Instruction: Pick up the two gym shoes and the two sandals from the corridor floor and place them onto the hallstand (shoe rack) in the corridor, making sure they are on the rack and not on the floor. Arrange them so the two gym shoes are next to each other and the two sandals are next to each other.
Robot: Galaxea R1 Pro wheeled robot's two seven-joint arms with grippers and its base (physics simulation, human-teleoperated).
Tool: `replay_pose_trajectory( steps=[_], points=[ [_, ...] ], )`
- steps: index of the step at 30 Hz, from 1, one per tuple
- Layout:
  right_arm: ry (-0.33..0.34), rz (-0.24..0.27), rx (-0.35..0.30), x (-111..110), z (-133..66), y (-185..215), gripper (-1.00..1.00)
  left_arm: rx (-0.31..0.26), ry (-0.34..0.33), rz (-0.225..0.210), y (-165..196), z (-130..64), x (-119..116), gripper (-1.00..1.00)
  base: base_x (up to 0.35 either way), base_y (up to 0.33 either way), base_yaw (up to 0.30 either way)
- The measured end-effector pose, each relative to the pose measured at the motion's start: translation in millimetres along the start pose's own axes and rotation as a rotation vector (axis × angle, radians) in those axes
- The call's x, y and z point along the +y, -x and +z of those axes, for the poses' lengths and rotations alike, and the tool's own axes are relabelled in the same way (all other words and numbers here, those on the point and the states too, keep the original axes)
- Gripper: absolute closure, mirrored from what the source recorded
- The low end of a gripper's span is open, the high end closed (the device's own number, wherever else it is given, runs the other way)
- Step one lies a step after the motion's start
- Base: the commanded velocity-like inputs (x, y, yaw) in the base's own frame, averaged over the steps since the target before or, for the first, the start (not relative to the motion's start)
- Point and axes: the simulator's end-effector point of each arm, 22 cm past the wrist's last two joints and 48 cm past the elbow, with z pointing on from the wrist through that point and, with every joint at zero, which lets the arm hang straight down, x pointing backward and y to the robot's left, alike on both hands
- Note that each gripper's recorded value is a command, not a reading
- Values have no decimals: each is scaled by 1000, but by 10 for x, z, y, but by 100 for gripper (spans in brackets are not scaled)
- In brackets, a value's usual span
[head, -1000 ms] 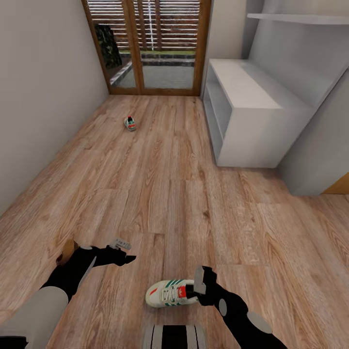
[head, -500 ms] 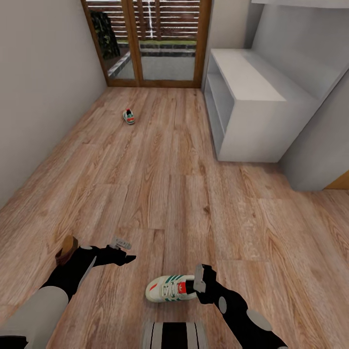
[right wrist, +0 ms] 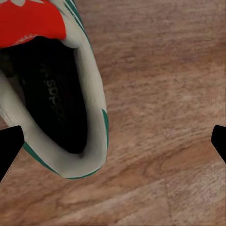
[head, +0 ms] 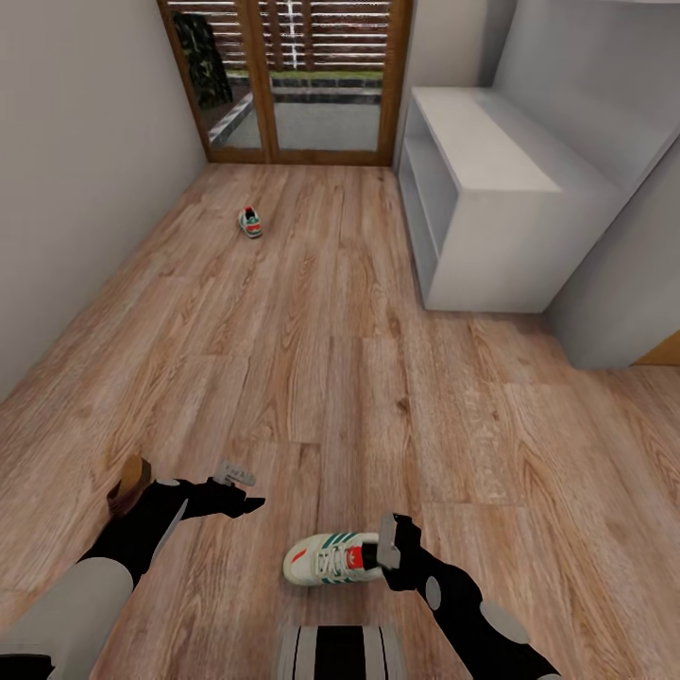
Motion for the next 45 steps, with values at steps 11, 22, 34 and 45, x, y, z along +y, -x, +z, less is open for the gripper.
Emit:
replay_pose_trajectory(
  steps=[11, 22, 34, 45],
  points=[
    [46, 14, 11, 221, 134, -93, -100, 46, -13, -22, -257, 195, 16, -100, 0, 0, 0],
    [66, 20, 16, 304, 204, -137, -100, 69, -21, -32, -393, 291, 15, -100, 0, 0, 0],
    [139, -8, 23, 464, 197, -158, -100, 72, -22, -33, -412, 303, 14, -100, 0, 0, 0],
    [177, -52, 44, 607, 256, -250, -100, 98, -29, -46, -563, 404, 18, -100, 0, 0, 0]
  ],
)
